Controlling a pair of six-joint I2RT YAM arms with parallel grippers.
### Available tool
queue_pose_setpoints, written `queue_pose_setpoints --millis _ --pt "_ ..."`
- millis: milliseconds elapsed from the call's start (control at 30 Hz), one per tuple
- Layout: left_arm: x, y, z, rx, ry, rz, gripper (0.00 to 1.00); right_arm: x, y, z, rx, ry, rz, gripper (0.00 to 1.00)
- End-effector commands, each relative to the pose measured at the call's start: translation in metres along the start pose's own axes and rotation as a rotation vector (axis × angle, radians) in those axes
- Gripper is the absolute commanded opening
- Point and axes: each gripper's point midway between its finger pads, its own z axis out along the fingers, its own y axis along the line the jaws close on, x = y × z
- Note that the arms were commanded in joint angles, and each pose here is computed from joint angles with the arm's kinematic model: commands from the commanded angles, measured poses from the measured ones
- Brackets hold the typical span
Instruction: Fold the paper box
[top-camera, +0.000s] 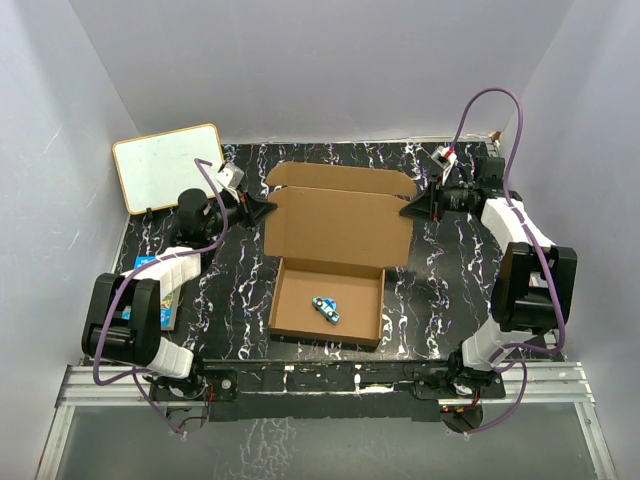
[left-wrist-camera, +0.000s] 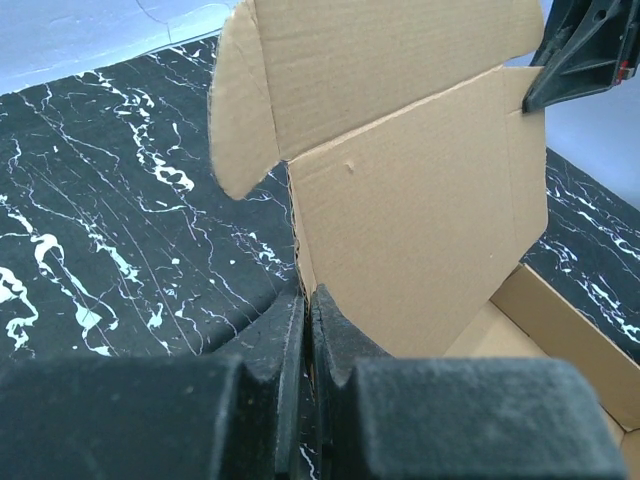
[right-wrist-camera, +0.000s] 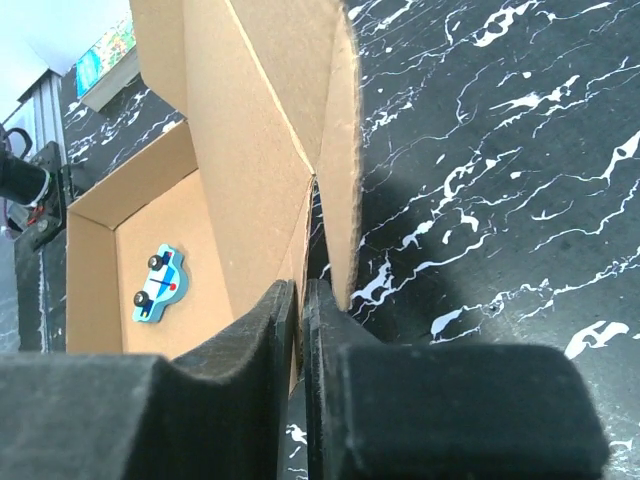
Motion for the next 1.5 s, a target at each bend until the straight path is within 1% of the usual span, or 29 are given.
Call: queue_pose_setpoints --millis 0,100,200,267,333,400,467,567,700,733,800,900,1033,1233,1467 --pt "-0.022 -0.014 -0.003 0.040 -0.047 0.045 0.00 -0.030 0.010 -0.007 0.001 -0.026 -0.170 0.09" --pt "-0.019 -0.012 -0.002 0.038 -0.018 0.004 0.01 -0.039 0.009 -0.009 0.011 -0.018 -0.207 0.08" --pt "-0.014 -0.006 -0.001 0.043 0.018 -0.069 0.15 -0.042 0.007 -0.010 0.011 -0.004 -0.232 0.08" --pt "-0.016 -0.002 -0.001 0.048 0.024 -0.121 0.22 -0.044 0.007 -0.010 0.013 -0.002 -0.237 0.08" --pt "-0.019 0.001 -0.001 0.060 0.023 -0.163 0.25 -0.046 0.007 -0.011 0.015 -0.004 -0.249 0.08" --pt "-0.020 0.001 0.000 0.074 0.028 -0.192 0.27 -0.047 0.007 -0.011 0.016 -0.005 -0.252 0.08" --pt "-0.021 0.001 0.002 0.088 0.038 -0.214 0.27 -0.049 0.007 -0.012 0.021 -0.005 -0.259 0.08" --pt "-0.020 0.002 0.005 0.091 0.064 -0.241 0.23 -0.052 0.005 -0.013 0.038 -0.003 -0.272 0.08" --pt "-0.022 0.002 0.006 0.093 0.077 -0.242 0.20 -0.059 0.005 -0.013 0.050 -0.007 -0.289 0.08" --pt "-0.024 0.001 0.006 0.099 0.074 -0.240 0.19 -0.061 0.005 -0.012 0.055 -0.008 -0.291 0.08" --pt "-0.027 -0.001 0.008 0.102 0.071 -0.236 0.07 -0.066 0.007 -0.009 0.063 -0.008 -0.298 0.08" --pt "-0.033 -0.003 0.013 0.088 0.067 -0.211 0.00 -0.077 0.005 -0.006 0.097 -0.016 -0.302 0.08" --pt "-0.045 0.002 0.026 -0.014 0.046 -0.137 0.00 -0.102 0.001 0.000 0.174 -0.055 -0.313 0.08" --pt "-0.067 0.017 0.046 -0.186 -0.045 -0.053 0.00 -0.139 -0.004 0.014 0.302 -0.123 -0.340 0.08" --pt "-0.081 0.023 0.076 -0.325 -0.131 -0.004 0.00 -0.169 -0.001 0.048 0.426 -0.204 -0.325 0.08"
